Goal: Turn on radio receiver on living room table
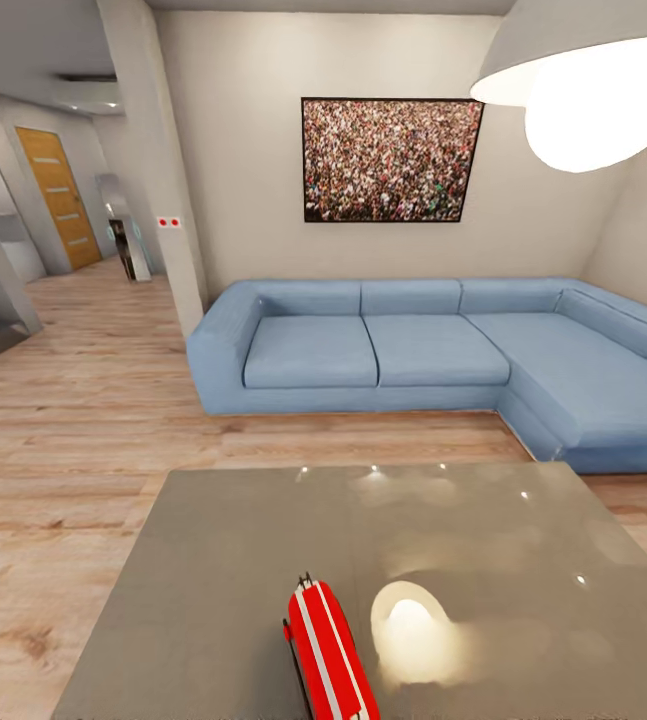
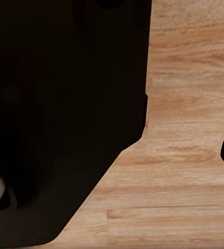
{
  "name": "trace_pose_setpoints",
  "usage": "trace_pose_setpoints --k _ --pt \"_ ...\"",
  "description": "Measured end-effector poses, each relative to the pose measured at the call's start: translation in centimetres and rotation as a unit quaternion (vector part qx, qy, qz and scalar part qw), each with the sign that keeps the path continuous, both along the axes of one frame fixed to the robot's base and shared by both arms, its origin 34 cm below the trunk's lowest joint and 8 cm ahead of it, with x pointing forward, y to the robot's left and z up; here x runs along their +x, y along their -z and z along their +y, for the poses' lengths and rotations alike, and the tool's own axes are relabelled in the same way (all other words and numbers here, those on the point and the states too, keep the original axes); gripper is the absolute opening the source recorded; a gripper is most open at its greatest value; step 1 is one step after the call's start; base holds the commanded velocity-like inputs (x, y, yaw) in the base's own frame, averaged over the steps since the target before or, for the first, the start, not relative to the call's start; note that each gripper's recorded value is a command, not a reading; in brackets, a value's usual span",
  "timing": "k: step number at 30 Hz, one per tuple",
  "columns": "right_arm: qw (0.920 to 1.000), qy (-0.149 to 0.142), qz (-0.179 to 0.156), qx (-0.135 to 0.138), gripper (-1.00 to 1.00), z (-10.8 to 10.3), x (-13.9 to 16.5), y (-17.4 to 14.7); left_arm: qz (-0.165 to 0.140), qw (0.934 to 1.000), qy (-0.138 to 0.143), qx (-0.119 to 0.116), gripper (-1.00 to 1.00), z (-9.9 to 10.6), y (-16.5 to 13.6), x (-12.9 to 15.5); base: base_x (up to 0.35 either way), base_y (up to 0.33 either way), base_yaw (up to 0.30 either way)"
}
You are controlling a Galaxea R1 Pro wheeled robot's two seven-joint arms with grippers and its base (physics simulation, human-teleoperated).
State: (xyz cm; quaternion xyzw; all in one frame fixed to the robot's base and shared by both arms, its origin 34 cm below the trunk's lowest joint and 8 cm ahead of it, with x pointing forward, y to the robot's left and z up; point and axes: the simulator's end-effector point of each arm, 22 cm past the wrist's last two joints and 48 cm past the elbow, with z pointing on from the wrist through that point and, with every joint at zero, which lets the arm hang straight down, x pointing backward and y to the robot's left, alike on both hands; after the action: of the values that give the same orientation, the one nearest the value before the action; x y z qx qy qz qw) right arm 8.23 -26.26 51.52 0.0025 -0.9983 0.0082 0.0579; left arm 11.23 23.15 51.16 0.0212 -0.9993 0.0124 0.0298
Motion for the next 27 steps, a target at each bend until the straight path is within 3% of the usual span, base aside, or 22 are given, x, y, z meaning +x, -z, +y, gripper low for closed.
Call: trace_pose_setpoints --k 27 --pt "0.9997 0.0 0.024 0.0 1.0 0.0 -1.7 -0.3 0.022 0.9998 0.0 0.0 1.0 0.0 -0.2 -1.7 0.0 0.0 0.0"
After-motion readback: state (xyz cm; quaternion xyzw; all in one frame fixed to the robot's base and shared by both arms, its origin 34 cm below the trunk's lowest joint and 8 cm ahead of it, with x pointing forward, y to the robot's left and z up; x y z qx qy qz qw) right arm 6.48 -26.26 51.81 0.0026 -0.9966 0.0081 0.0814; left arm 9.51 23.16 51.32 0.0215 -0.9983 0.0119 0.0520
